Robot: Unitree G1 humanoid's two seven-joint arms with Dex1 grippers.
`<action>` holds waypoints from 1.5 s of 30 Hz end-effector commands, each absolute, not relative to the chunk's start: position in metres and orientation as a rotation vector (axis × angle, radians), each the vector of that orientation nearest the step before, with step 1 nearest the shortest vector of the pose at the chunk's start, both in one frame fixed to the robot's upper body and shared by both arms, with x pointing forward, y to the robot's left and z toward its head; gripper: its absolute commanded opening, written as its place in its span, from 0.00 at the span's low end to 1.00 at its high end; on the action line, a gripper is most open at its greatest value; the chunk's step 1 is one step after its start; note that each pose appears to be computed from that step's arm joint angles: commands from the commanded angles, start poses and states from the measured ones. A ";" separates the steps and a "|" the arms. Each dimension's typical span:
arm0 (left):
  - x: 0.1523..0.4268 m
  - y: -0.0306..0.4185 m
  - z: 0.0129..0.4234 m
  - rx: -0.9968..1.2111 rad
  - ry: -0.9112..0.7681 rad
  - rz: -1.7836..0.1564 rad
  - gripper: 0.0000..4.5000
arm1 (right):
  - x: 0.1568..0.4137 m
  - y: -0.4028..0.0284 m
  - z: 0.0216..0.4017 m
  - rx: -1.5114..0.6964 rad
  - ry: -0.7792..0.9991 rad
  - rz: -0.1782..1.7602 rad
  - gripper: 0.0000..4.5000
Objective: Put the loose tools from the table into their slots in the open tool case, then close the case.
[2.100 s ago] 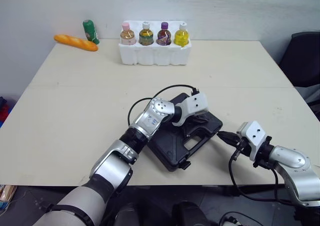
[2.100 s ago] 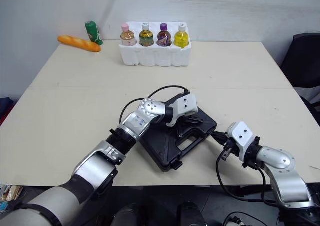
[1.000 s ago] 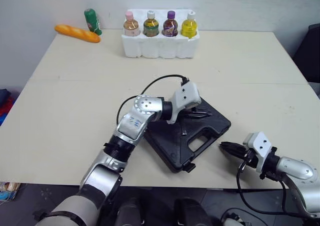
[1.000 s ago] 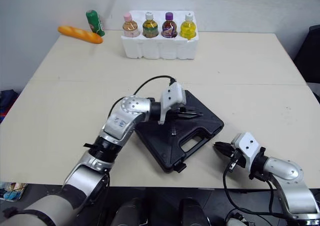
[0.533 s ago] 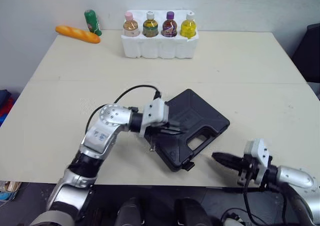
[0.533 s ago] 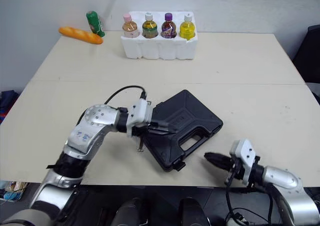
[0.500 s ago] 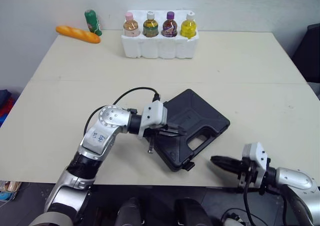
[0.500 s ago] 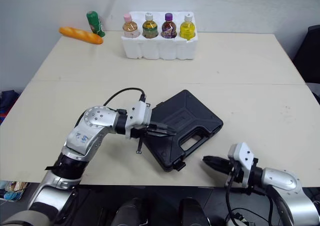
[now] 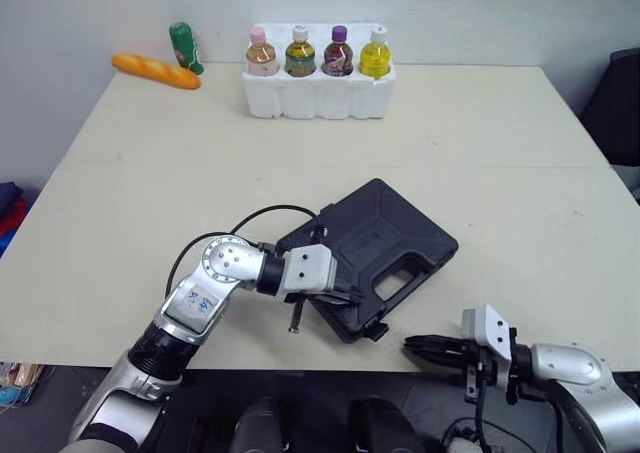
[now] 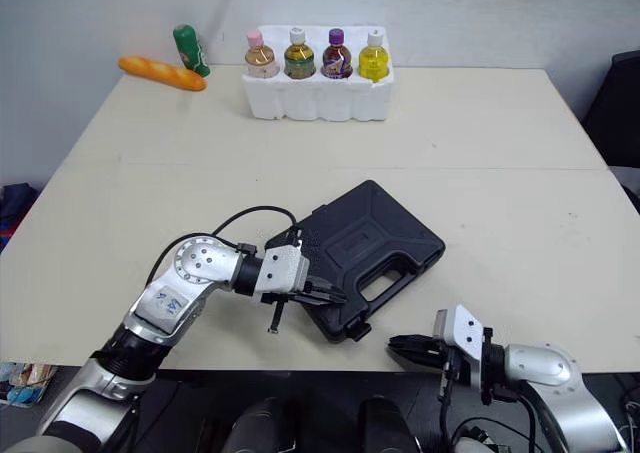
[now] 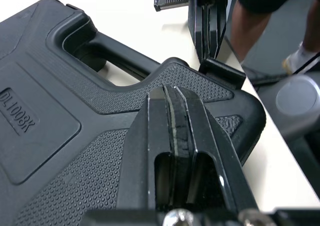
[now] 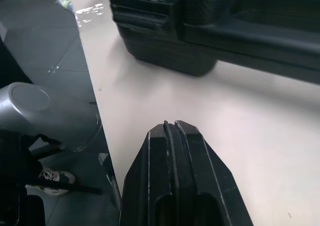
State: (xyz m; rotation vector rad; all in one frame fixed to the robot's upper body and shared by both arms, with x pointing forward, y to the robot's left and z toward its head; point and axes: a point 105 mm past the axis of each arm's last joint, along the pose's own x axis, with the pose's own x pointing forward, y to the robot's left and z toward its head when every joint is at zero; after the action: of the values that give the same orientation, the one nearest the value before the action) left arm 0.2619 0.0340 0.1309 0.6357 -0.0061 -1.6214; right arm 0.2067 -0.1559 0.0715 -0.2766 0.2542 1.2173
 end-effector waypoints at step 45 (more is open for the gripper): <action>0.266 0.060 0.069 0.664 0.305 -1.564 0.00 | 0.219 -0.112 0.099 -0.186 0.190 1.346 0.01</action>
State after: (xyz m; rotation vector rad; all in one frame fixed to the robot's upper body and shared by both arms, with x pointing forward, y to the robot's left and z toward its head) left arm 0.2651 0.0389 0.1250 0.6732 0.0282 -1.5884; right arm 0.2221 -0.1158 0.0934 -0.2011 0.2041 1.3186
